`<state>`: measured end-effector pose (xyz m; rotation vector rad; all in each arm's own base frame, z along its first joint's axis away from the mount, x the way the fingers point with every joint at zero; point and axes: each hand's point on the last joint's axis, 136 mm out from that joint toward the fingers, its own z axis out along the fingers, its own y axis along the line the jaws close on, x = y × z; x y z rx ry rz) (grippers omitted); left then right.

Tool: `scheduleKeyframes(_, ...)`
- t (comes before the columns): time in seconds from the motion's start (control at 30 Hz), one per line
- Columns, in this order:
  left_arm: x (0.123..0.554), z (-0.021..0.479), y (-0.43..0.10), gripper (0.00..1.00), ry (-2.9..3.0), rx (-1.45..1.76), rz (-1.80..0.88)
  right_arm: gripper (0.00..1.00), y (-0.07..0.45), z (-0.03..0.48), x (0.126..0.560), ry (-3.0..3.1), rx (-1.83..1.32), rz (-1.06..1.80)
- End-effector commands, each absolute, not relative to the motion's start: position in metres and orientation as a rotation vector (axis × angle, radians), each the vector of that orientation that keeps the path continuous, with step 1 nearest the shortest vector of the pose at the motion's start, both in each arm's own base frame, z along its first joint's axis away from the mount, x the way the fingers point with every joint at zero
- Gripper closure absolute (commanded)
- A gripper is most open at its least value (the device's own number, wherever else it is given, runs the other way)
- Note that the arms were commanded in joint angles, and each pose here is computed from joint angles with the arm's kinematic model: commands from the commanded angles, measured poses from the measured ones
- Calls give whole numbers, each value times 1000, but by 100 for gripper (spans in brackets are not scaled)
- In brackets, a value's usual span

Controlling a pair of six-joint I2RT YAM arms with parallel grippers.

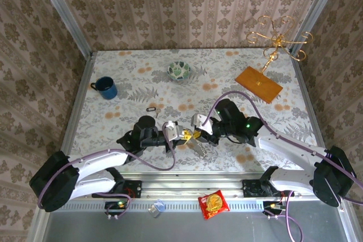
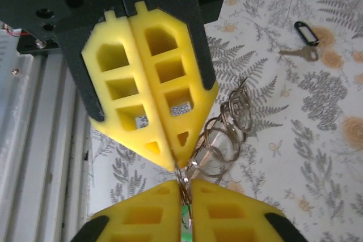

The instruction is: Put the keys on the keyring

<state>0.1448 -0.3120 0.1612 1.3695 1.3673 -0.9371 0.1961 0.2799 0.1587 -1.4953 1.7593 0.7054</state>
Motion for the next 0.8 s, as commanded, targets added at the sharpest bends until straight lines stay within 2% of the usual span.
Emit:
scheduleKeyframes(0.0, 142, 166, -313, 100, 1341, 1357, -959, 97, 284, 164, 195, 1730, -1500, 736)
scheduleKeyframes(0.17, 144, 165, -313, 91, 1358, 1357, -944, 100, 283, 167, 192, 1730, -1553, 724)
scheduleKeyframes(0.53, 144, 164, -316, 88, 1365, 1398, -943, 100, 292, 172, 189, 1680, -1672, 653)
scheduleKeyframes(0.67, 143, 164, -316, 88, 1360, 1408, -946, 100, 297, 174, 187, 1660, -1683, 660)
scheduleKeyframes(0.77, 142, 166, -317, 94, 1350, 1412, -952, 100, 297, 173, 187, 1665, -1681, 659)
